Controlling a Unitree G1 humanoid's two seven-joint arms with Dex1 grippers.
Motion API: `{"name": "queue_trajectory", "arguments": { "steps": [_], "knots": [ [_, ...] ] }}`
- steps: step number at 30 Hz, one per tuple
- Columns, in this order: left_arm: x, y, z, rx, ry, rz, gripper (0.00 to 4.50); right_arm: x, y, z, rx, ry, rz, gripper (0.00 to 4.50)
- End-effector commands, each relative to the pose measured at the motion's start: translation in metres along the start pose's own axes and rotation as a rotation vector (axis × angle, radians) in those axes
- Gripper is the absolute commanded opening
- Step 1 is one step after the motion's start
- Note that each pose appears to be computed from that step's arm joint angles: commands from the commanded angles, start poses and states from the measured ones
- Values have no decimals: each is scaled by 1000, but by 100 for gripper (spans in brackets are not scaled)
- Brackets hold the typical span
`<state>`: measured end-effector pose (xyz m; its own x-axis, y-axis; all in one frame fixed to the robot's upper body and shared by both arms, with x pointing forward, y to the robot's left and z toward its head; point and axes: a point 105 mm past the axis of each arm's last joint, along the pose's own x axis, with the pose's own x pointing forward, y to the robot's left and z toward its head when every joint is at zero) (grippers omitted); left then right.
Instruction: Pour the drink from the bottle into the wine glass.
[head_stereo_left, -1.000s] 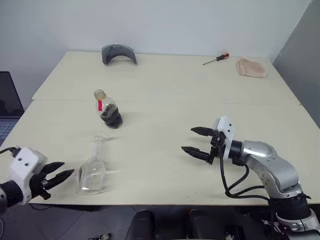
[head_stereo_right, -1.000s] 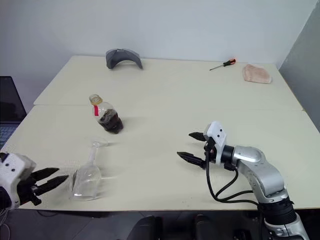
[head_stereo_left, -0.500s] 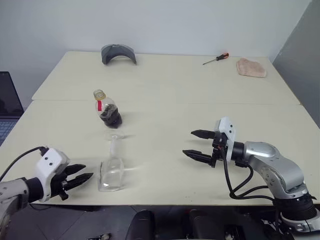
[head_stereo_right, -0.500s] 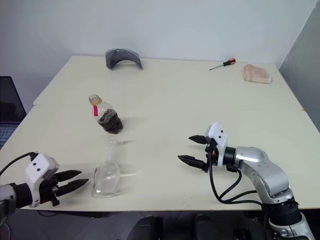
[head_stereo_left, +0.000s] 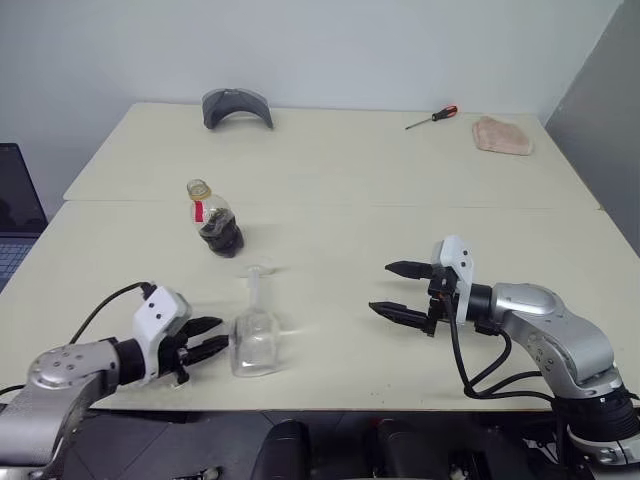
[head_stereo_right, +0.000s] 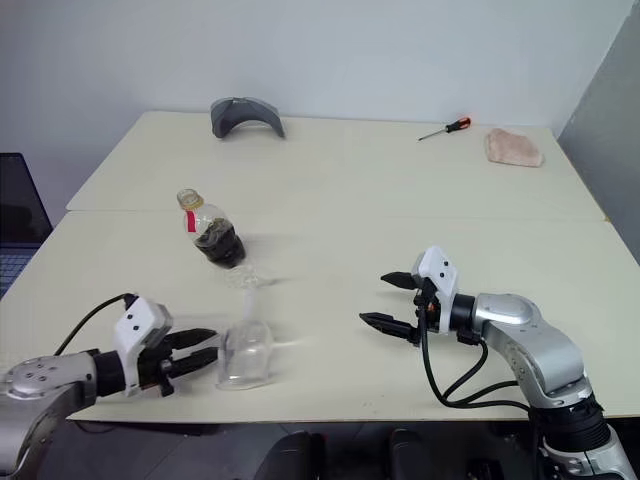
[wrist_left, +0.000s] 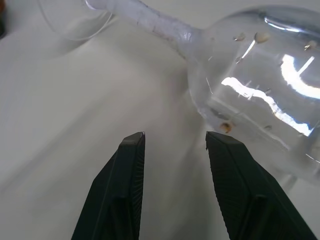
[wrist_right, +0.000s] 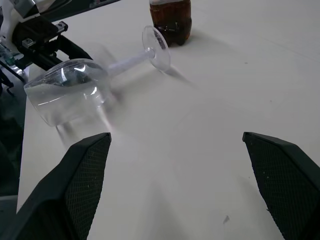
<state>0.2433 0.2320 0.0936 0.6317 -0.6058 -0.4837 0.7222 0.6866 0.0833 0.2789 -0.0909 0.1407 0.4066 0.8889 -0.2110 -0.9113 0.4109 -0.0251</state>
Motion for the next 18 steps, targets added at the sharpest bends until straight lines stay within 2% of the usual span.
{"name": "queue_trajectory", "arguments": {
  "steps": [1,9,18],
  "knots": [
    [6,-7,12,36,-31,-28,202,-4,0,10,-48,-22,0,450],
    [9,-15,14,49,-28,-74,202,-11,13,6,-51,46,79,450],
    [15,-13,20,58,-53,-72,202,-13,22,-12,-112,162,135,450]
  ]
}}
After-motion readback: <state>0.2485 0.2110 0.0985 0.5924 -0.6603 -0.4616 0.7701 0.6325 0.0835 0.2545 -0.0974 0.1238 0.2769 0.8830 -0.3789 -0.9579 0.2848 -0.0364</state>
